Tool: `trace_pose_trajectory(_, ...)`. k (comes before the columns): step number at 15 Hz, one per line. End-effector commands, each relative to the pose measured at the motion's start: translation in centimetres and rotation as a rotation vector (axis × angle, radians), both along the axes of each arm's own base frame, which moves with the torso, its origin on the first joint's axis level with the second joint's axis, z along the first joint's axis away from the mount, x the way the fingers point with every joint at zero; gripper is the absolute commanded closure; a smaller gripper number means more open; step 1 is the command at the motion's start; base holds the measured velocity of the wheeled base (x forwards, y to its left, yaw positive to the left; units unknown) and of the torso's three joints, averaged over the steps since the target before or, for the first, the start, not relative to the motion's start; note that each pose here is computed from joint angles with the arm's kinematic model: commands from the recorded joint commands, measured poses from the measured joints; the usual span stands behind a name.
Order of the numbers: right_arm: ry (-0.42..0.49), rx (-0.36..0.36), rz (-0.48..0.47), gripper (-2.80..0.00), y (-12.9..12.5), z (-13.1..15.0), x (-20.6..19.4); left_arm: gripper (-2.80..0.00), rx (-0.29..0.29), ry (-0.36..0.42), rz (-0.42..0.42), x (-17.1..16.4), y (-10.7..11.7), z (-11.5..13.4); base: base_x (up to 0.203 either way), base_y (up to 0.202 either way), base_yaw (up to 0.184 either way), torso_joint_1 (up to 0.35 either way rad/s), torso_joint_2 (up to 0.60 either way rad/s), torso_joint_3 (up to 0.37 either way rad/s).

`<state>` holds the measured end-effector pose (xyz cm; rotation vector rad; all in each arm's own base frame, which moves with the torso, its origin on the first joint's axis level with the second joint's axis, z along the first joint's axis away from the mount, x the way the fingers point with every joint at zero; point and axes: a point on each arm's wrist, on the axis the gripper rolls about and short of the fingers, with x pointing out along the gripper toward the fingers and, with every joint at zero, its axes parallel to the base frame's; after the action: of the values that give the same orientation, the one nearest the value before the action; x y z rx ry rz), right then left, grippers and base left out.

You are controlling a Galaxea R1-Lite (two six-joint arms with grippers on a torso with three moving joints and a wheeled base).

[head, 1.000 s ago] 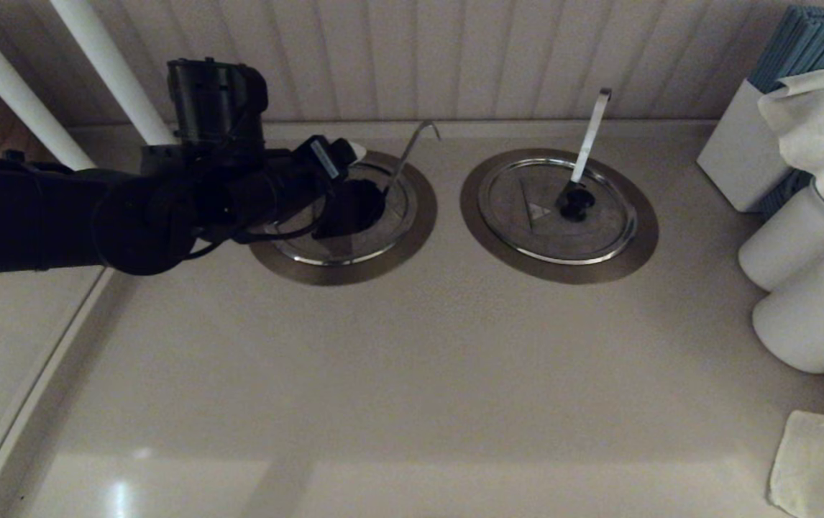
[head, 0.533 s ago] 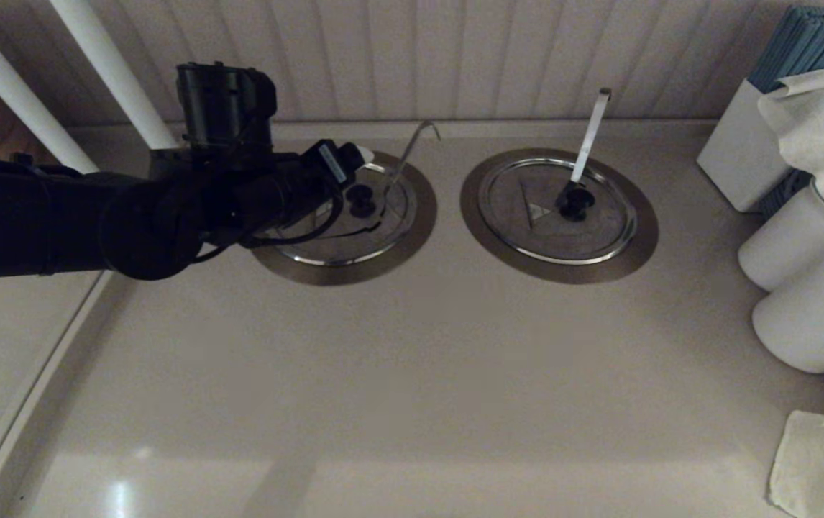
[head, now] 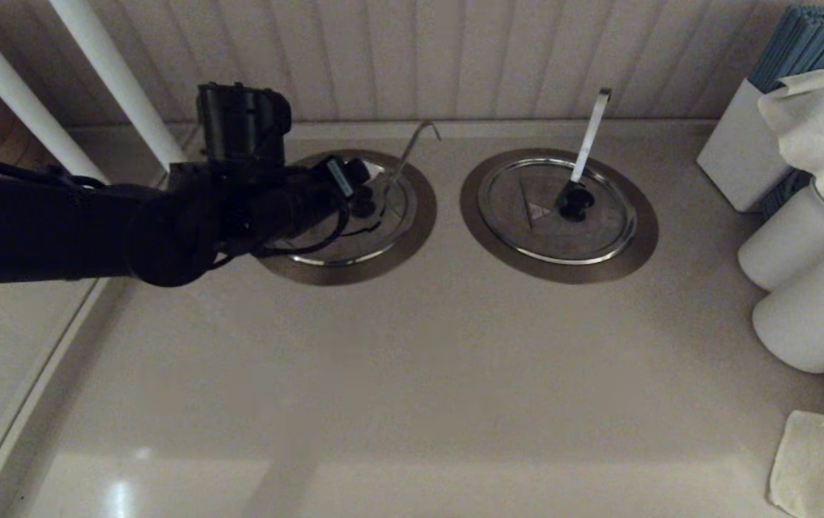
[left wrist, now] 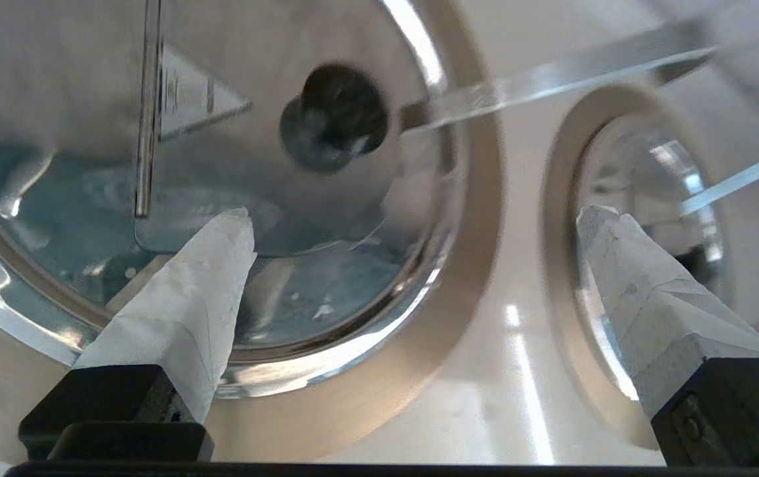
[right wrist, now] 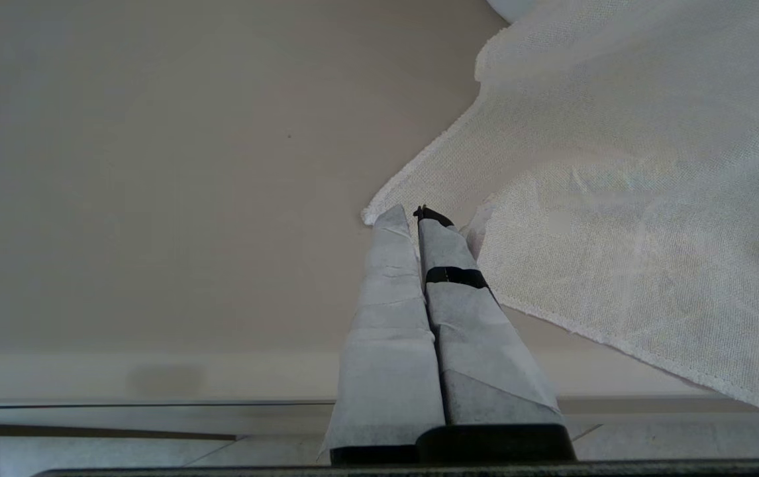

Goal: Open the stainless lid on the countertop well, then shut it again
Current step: Put the spoon in the groove

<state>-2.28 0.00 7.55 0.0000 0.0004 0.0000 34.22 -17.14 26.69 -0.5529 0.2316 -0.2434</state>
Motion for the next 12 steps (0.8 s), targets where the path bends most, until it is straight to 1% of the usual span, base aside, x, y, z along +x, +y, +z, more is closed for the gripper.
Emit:
trace_pose_trajectory(1, 0.0, 0.0, 0.0, 0.0, 0.0, 0.0, 0.0, -2.8, 0.009, 0.021, 0.0, 0.6, -0.4, -1.0, 0.0, 0.0, 0.0, 0.0, 0.0, 0.0)
trace_pose_trajectory(2, 0.001, 0.0, 0.002, 0.0, 0.0, 0.0, 0.0, -2.8, 0.054, 0.026, -0.01, 1.1, -0.8, -1.7, 0.0, 0.0, 0.0, 0.0, 0.0, 0.0)
trace_pose_trajectory(3, 0.001, 0.0, 0.002, 0.0, 0.0, 0.0, 0.0, -2.8, 0.126, 0.012, -0.028, 1.4, -1.1, -2.3, 0.0, 0.0, 0.0, 0.0, 0.0, 0.0)
trace_pose_trajectory(4, 0.001, 0.0, 0.0, 0.0, 0.0, 0.0, 0.0, -2.8, 0.165, -0.039, -0.038, 1.8, -1.4, -1.9, 0.0, 0.0, 0.0, 0.0, 0.0, 0.0)
trace_pose_trajectory(5, 0.001, 0.0, 0.0, 0.0, 0.0, 0.0, 0.0, -2.8, 0.182, -0.094, -0.042, 2.3, -1.7, -1.2, 0.0, 0.0, 0.0, 0.0, 0.0, 0.0)
trace_pose_trajectory(7, 0.0, 0.0, 0.001, 0.0, 0.0, 0.0, 0.0, -2.8, 0.22, -0.171, -0.061, 3.1, -2.2, -0.2, 0.0, 0.0, 0.0, 0.0, 0.0, 0.0)
trace_pose_trajectory(9, 0.001, 0.0, 0.001, 0.0, 0.0, 0.0, 0.0, -2.8, 0.228, -0.203, -0.124, 3.2, -2.7, 0.1, 0.0, 0.0, 0.0, 0.0, 0.0, 0.0)
trace_pose_trajectory(10, 0.001, 0.0, 0.0, 0.0, 0.0, 0.0, 0.0, -2.8, 0.244, -0.212, -0.151, 3.0, -2.7, 0.2, 0.0, 0.0, 0.0, 0.0, 0.0, 0.0)
trace_pose_trajectory(12, 0.001, 0.0, 0.002, 0.0, 0.0, 0.0, 0.0, -2.8, 0.252, -0.213, -0.156, 2.9, -2.6, 0.1, 0.0, 0.0, 0.0, 0.0, 0.0, 0.0)
